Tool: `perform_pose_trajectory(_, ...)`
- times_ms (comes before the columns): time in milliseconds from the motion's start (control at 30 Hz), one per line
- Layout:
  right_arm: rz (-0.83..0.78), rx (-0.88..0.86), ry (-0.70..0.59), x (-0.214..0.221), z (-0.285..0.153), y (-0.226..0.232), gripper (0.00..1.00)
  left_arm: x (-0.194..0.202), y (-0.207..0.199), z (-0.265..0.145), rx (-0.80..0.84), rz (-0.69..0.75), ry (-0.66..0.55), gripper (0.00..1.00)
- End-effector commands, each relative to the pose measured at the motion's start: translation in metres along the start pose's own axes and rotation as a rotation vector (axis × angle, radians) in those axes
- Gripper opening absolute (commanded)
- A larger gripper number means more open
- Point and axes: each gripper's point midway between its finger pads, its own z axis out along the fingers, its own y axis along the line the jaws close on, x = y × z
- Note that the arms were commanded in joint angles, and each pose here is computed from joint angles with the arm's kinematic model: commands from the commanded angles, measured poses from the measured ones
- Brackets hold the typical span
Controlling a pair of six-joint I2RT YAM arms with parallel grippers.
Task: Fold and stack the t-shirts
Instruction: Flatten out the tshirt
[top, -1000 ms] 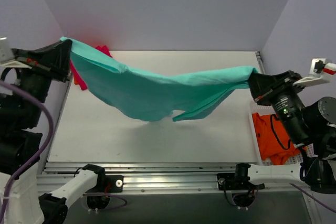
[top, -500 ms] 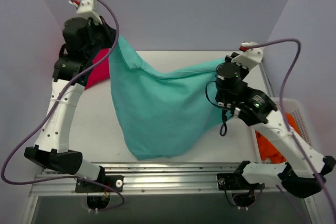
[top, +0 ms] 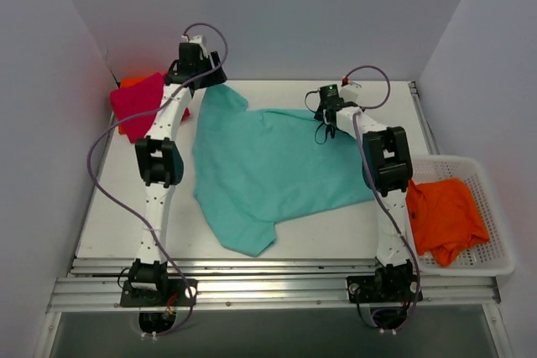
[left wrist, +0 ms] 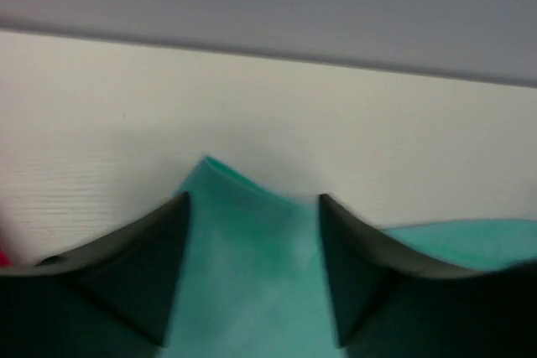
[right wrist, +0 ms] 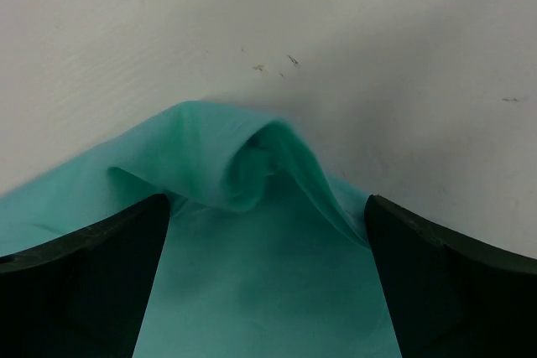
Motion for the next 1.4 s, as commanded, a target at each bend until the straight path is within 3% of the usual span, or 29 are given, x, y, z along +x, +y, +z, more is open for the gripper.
perform_pose_trajectory(0, 0.110, -0.048, -0.164, -0.093, -0.034, 0.028, 1.00, -0.020, 0.000, -0.006, 0.032, -0.051, -0.020, 0.94)
perform_pose_trajectory(133, 0.116, -0.046, -0.270, -0.136, -0.064, 0.028, 1.00, -0.036, -0.001, -0.030, -0.006, -0.037, -0.042, 0.94)
perform_pose_trajectory(233, 0.119, -0.057, -0.321, -0.151, -0.094, 0.023, 1.00, -0.074, -0.017, -0.072, 0.041, -0.007, -0.238, 0.94)
perform_pose_trajectory(300, 0.112, -0.071, -0.334, -0.152, -0.103, 0.026, 1.00, -0.079, -0.022, -0.096, 0.039, 0.001, -0.277, 0.94)
perform_pose_trajectory(400, 0.109, -0.111, -0.310, -0.140, -0.107, 0.030, 1.00, -0.073, -0.035, -0.125, 0.030, 0.009, -0.248, 0.94)
perform_pose_trajectory(533, 0.108, -0.177, -0.260, -0.107, -0.103, 0.039, 1.00, -0.036, -0.052, -0.142, 0.024, 0.042, -0.166, 0.94)
perform_pose_trajectory(600, 0.105, -0.221, -0.239, -0.092, -0.101, 0.043, 0.78, 0.000, -0.046, -0.136, -0.008, 0.025, -0.128, 0.98)
perform_pose_trajectory(633, 0.094, -0.266, -0.211, -0.076, -0.095, 0.049, 0.54, -0.005, -0.054, -0.146, 0.024, 0.015, -0.168, 0.97)
perform_pose_trajectory(667, 0.090, -0.265, -0.197, -0.069, -0.090, 0.049, 0.06, 0.027, -0.048, -0.140, 0.027, -0.010, -0.108, 0.91)
perform_pose_trajectory(700, 0.086, -0.262, -0.185, -0.062, -0.085, 0.050, 0.00, 0.038, -0.054, -0.141, 0.043, -0.017, -0.099, 0.80)
perform_pose_trajectory(933, 0.026, -0.226, -0.094, -0.029, -0.043, 0.062, 0.00, 0.105, -0.083, -0.141, 0.117, -0.030, -0.020, 0.26)
perform_pose_trajectory(1167, 0.015, -0.192, -0.073, -0.022, -0.016, 0.069, 0.00, 0.153, -0.103, -0.139, 0.158, -0.016, 0.070, 0.19)
perform_pose_trajectory(1367, 0.013, -0.170, -0.050, -0.015, 0.005, 0.069, 0.00, 0.164, -0.109, -0.146, 0.181, -0.033, 0.064, 0.17)
